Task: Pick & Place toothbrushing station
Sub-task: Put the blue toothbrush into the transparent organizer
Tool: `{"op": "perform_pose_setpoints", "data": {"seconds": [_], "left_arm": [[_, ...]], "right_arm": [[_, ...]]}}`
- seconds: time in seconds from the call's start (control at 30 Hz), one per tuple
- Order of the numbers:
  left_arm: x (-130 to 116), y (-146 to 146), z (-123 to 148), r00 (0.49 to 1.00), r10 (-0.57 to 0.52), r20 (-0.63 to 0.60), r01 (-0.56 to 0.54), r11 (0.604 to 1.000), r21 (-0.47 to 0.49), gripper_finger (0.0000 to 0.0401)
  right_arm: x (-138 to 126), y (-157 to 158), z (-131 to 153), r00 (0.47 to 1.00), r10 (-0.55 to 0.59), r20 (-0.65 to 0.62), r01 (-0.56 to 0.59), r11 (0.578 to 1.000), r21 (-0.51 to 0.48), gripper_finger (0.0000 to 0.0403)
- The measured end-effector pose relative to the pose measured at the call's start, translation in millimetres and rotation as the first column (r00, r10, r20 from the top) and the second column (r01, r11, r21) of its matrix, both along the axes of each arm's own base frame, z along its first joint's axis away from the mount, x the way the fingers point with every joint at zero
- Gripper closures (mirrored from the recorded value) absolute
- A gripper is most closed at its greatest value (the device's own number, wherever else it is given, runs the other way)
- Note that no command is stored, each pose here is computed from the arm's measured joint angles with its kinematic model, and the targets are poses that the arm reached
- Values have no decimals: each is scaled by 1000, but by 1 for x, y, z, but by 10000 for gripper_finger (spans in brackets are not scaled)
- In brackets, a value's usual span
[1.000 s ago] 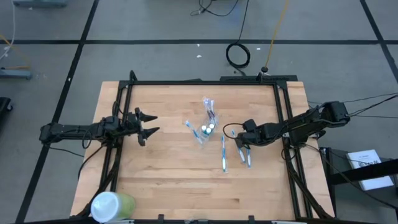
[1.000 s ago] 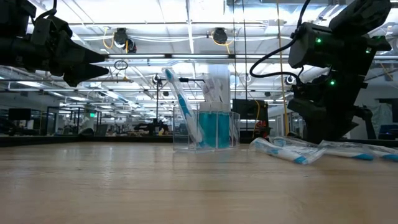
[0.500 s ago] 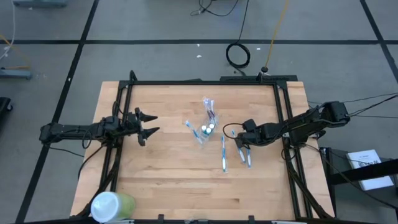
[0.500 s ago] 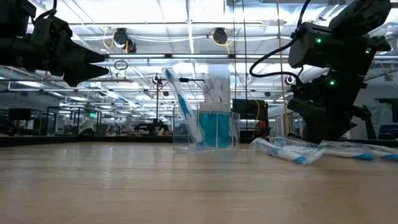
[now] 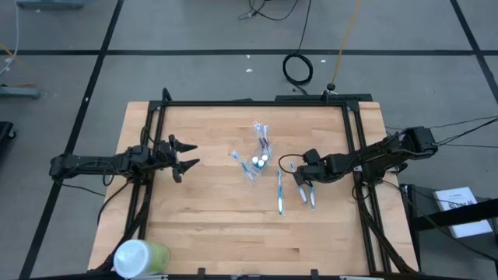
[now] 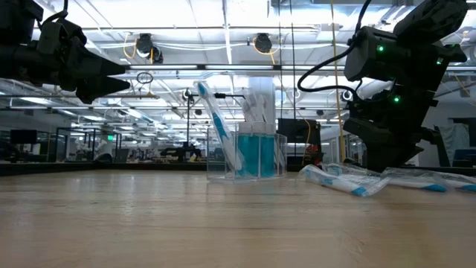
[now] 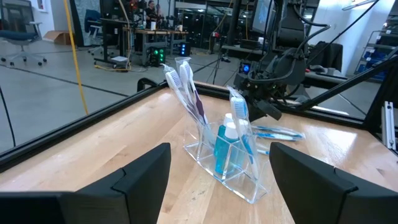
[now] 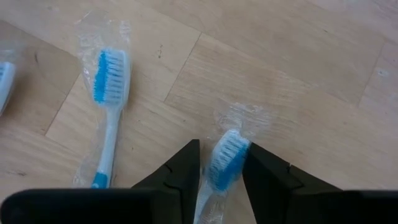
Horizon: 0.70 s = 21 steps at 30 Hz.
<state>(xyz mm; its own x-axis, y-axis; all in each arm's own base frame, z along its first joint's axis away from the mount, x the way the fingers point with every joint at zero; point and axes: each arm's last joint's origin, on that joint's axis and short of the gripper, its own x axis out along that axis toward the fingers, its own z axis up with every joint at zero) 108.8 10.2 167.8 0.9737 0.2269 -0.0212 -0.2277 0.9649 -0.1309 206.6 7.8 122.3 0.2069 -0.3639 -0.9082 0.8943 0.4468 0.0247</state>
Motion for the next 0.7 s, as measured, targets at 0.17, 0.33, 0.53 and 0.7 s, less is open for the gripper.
{"op": "perform_pose_setpoints", "data": {"seconds": [0.17, 0.33, 0.53, 0.7], "left_arm": [[0, 0, 0, 1000, 0, 0, 0, 1000, 0, 118], [0, 0, 0, 1000, 0, 0, 0, 1000, 0, 118], [0, 0, 0, 1000, 0, 0, 0, 1000, 0, 118], [0, 0, 0, 1000, 0, 0, 0, 1000, 0, 118]], "right_arm": [[0, 0, 0, 1000, 1, 4, -1, 1000, 0, 306], [1, 0, 0, 1000, 3, 5, -3, 1000, -1, 316], [1, 0, 0, 1000, 4, 5, -4, 1000, -2, 326], [1, 0, 0, 1000, 4, 5, -4, 1000, -2, 333]]}}
